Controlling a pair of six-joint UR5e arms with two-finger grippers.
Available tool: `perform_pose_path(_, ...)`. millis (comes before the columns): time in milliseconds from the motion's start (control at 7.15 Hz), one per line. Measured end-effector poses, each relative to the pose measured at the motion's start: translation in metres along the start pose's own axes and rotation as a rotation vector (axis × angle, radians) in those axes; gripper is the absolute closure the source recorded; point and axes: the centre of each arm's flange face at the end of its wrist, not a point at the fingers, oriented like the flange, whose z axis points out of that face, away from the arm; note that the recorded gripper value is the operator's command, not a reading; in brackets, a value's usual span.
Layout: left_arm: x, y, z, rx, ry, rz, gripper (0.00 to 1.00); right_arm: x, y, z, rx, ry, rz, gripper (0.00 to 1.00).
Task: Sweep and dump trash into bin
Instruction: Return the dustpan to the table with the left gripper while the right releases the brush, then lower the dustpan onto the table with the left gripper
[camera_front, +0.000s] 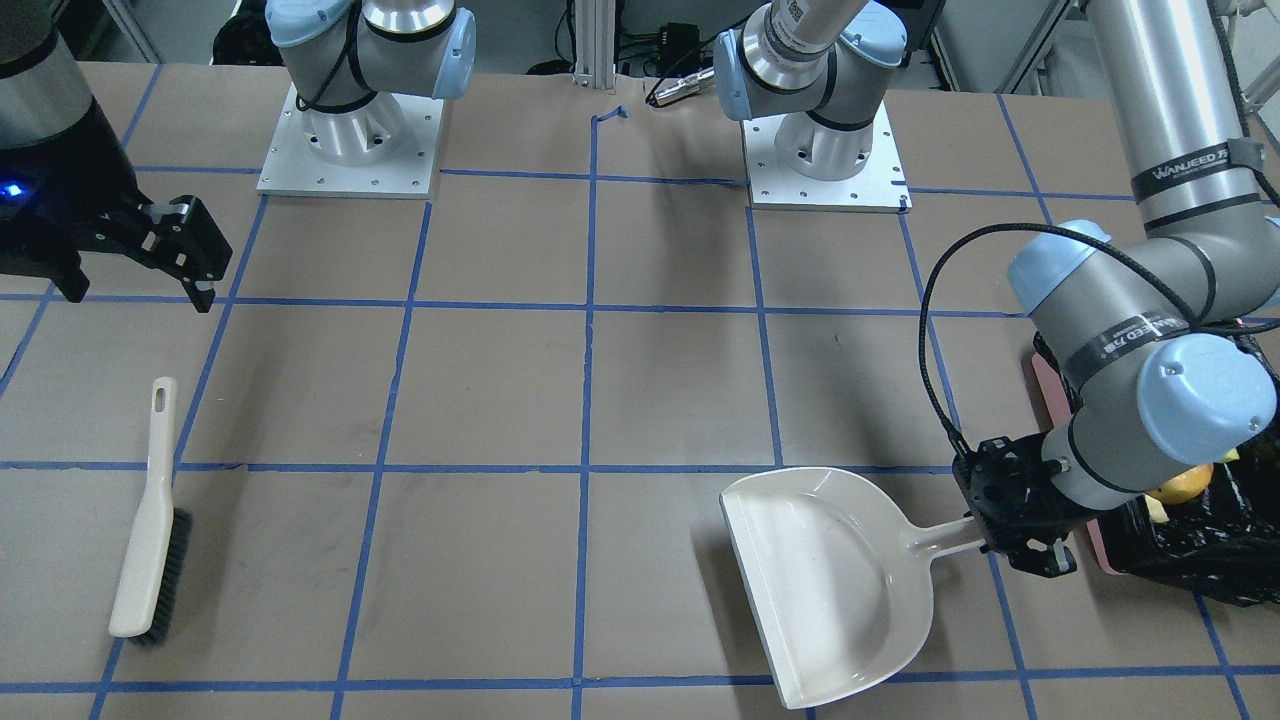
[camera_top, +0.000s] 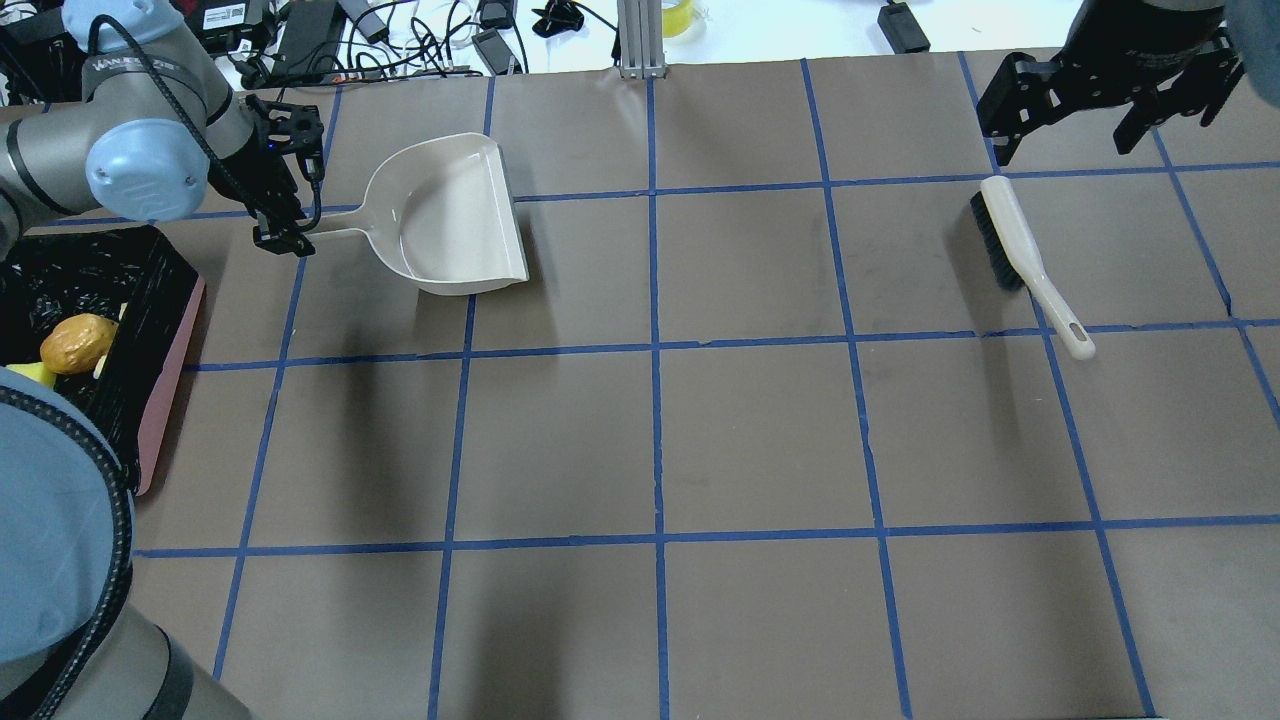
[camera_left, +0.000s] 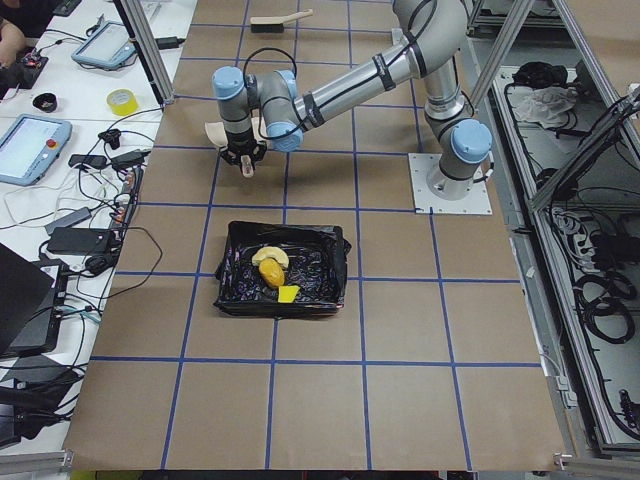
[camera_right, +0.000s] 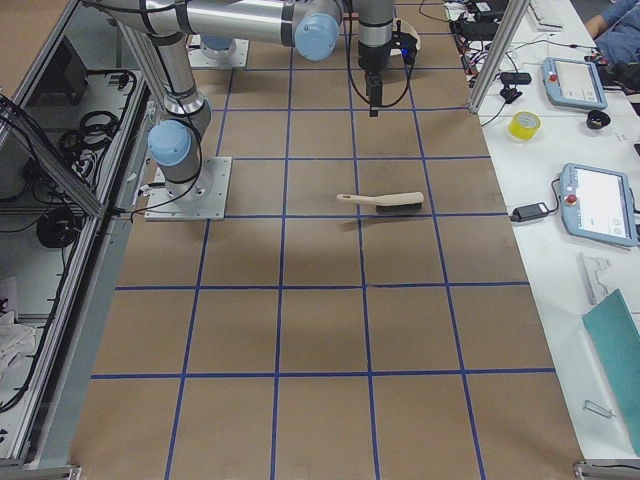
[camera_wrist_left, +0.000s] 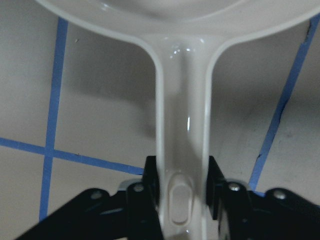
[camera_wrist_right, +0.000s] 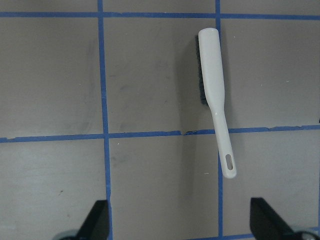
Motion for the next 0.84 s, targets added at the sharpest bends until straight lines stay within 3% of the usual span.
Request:
perform_pose_path(280,-0.006,-0.003,0.019,-0.002,-0.015,0.132,1.0,-0.023,0.012,-0.014,0.009,-0.024,0.035,0.0)
perform_pose_path(699,-0.004,-0.003,0.03,-0.007,-0.001,0.201,1.0,-0.064,0.022,-0.013,-0.002,-0.04,0.067,0.0)
perform_pose_path(839,-0.003,-0.003,0.035,-0.009,0.009,0.199,0.88,-0.067,0.023,-0.013,-0.003,-0.042,0.065,0.0)
